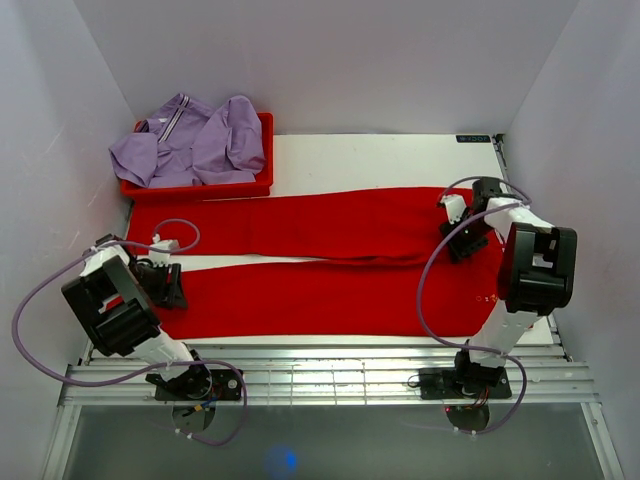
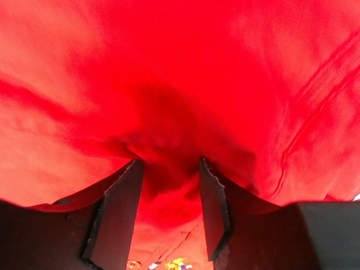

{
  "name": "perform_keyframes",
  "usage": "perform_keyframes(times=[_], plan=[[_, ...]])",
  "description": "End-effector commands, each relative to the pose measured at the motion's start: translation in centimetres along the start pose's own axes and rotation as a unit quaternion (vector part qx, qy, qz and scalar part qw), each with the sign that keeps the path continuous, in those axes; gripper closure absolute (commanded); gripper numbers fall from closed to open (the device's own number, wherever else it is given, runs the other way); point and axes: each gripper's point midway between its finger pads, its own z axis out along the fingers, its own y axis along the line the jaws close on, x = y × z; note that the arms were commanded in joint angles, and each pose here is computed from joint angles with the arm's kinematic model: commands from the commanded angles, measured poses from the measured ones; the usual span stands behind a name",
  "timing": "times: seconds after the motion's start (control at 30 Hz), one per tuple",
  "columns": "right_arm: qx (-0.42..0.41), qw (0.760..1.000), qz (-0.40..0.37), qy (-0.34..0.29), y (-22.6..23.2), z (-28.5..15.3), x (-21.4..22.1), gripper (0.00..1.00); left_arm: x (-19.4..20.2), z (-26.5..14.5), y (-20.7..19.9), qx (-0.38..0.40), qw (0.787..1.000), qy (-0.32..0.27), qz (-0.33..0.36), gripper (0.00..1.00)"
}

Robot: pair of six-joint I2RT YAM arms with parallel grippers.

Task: Fold and stack the trousers
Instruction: Flatten the trousers out

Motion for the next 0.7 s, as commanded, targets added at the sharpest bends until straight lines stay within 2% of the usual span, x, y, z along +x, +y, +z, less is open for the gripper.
perform_keyframes(times=[0.0,0.07,0.17,0.2,0.23,0.27,0.33,0.37,0.43,0.53,0.57,0.67], plan=[[0.025,0.999,-0.004,0.04,-1.6,-0.5,4.0,0.49,-2.2,-2.4,1.6,-0.032,0.998,-0.029,0.047,0.37],[-0.014,1.0,-0.003,0.014,0.2,-2.4,2.9,0.47,-3.9,-4.1,0.7,-0.016,0.997,-0.054,0.049,0.36],[-0.035,0.998,0.0,-0.044,0.4,-6.2,-1.0,0.45,-9.8,-8.5,0.0,-0.002,0.988,-0.137,0.064,0.35],[-0.017,0.997,-0.006,-0.079,-0.8,-8.1,-3.5,0.44,-11.3,-9.2,0.3,0.001,0.986,-0.154,0.064,0.35],[-0.018,0.995,-0.006,-0.093,-1.2,-8.5,-4.7,0.44,-14.2,-11.4,0.5,-0.007,0.978,-0.191,0.081,0.34],[-0.019,0.994,-0.009,-0.106,-1.6,-9.1,-5.8,0.43,-15.5,-11.9,0.6,-0.005,0.976,-0.203,0.074,0.33],[0.001,0.99,-0.017,-0.139,-3.4,-10.7,-8.9,0.43,-18.2,-11.7,1.7,-0.002,0.976,-0.208,0.069,0.34],[-0.008,0.992,-0.014,-0.129,-4.1,-9.3,-9.4,0.43,-19.4,-11.4,2.5,-0.009,0.974,-0.215,0.066,0.35],[0.005,0.99,-0.019,-0.14,-5.7,-9.6,-11.8,0.44,-21.1,-9.6,3.4,-0.001,0.976,-0.216,0.029,0.39],[-0.012,0.993,-0.007,-0.115,-6.8,-5.4,-12.8,0.46,-23.6,-7.3,4.4,-0.011,0.972,-0.234,0.008,0.42],[-0.003,0.992,-0.011,-0.123,-7.4,-5.4,-13.7,0.46,-24.5,-6.7,4.8,-0.02,0.97,-0.242,0.01,0.43],[0.011,0.992,-0.008,-0.129,-8.5,-3.1,-14.9,0.47,-25.5,-4.0,4.8,-0.028,0.975,-0.222,0.001,0.43]])
